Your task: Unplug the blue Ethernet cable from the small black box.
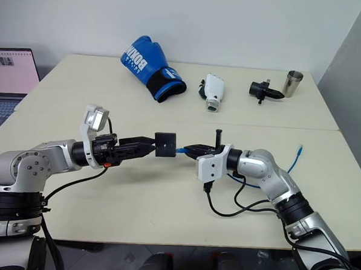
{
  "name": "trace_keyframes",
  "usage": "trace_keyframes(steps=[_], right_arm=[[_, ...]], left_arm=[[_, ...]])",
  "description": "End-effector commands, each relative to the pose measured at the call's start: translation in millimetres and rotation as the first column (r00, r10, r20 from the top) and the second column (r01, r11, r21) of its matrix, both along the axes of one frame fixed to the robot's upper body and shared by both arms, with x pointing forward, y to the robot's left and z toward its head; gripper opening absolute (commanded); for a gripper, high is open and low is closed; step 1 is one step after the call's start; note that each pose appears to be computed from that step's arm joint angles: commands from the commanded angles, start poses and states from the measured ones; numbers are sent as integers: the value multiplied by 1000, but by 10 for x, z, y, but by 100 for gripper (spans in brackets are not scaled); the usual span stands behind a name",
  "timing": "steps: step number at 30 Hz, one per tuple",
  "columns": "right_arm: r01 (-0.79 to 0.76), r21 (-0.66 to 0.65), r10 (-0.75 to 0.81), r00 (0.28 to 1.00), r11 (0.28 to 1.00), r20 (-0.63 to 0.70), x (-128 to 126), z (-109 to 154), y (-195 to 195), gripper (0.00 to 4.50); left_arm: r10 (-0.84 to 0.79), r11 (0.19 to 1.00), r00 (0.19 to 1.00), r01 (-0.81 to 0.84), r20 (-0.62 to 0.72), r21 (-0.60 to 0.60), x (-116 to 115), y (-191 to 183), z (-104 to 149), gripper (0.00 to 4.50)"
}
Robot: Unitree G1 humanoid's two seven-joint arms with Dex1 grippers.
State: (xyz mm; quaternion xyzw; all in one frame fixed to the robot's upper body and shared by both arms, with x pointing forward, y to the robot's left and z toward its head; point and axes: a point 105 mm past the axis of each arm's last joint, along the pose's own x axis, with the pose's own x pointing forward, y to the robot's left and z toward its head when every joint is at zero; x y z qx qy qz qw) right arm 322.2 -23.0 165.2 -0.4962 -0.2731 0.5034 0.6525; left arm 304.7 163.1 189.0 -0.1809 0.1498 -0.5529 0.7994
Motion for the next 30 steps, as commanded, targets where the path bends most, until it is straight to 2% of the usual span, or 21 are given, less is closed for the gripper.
trace_keyframes(steps=[1,16,30], right_arm=[[-103,85,95,991,991,96,-172,310,145,3],[-13,33,11,997,999,71,-81,231,-181,3],[-57,65,52,996,996,73,-152,313,-54,2]], left_arm=[[-60,998,998,60,4,6,-40,-87,-22,402],[-56,993,998,55,6,107,-108,78,-102,402],[-102,995,995,102,21,22,-16,-179,-72,402]])
